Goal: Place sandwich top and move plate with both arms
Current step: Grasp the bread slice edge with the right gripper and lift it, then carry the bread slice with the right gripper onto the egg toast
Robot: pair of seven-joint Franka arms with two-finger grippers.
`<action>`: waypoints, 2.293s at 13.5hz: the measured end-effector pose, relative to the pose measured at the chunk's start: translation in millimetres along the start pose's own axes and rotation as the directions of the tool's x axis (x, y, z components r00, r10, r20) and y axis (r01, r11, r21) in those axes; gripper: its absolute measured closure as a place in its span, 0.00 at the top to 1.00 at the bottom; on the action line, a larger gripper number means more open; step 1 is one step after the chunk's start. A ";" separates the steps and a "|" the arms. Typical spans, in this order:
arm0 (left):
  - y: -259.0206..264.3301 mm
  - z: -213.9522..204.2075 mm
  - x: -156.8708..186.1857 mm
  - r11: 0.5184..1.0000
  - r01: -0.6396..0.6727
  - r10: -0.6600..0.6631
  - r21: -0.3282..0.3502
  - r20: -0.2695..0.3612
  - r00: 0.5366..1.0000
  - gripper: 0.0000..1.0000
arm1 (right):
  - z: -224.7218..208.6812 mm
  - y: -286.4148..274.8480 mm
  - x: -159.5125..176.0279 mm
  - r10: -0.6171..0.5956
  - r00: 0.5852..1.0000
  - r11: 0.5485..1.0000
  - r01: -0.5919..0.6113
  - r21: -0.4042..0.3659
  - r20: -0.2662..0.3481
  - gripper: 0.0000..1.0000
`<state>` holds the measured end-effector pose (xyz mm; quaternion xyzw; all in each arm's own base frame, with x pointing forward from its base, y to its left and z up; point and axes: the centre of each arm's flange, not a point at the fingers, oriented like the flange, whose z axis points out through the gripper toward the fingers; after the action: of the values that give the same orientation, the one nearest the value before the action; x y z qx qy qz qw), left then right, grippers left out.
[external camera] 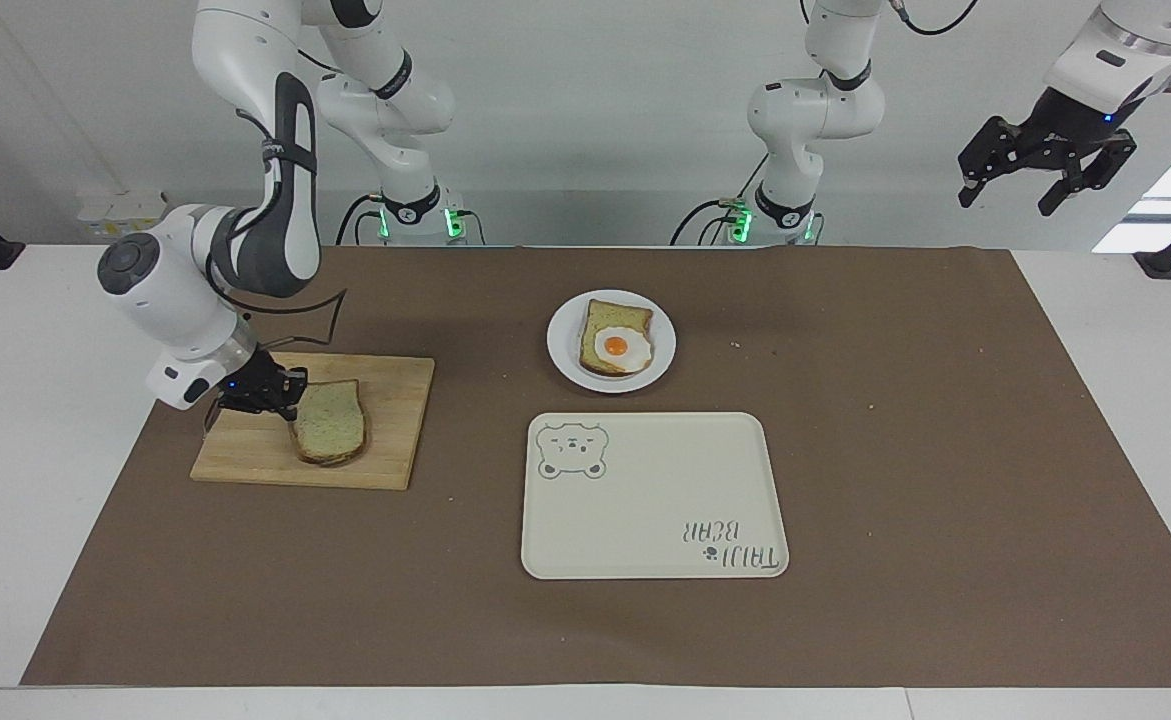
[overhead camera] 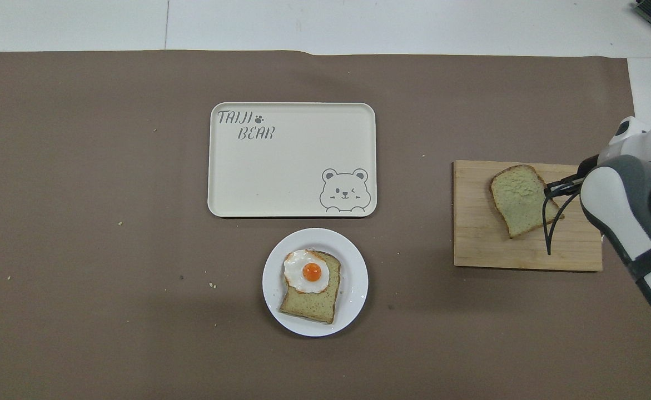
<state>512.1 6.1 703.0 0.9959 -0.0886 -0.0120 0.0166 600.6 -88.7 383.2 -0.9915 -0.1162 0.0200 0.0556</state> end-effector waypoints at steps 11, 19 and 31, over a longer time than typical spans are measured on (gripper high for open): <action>0.0 0.0 0.0 1.000 0.000 0.000 0.000 0.000 1.000 1.00 | -25.9 -204.4 45.3 0.149 0.989 0.987 -0.149 0.058 0.009 0.01; 0.0 0.0 0.0 1.000 0.000 0.000 0.000 0.000 1.000 1.00 | -25.6 -349.6 43.7 0.241 0.970 0.961 -0.235 0.145 -0.027 0.01; 0.1 0.6 -0.8 1.000 0.000 0.000 -0.001 0.007 1.000 1.00 | 23.9 -474.9 0.7 0.272 0.962 0.945 -0.272 0.181 0.021 0.01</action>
<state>511.3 6.0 702.4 0.9958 -0.0886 -0.0155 0.0169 491.8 373.2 414.0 -0.9888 0.0241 0.0359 0.1429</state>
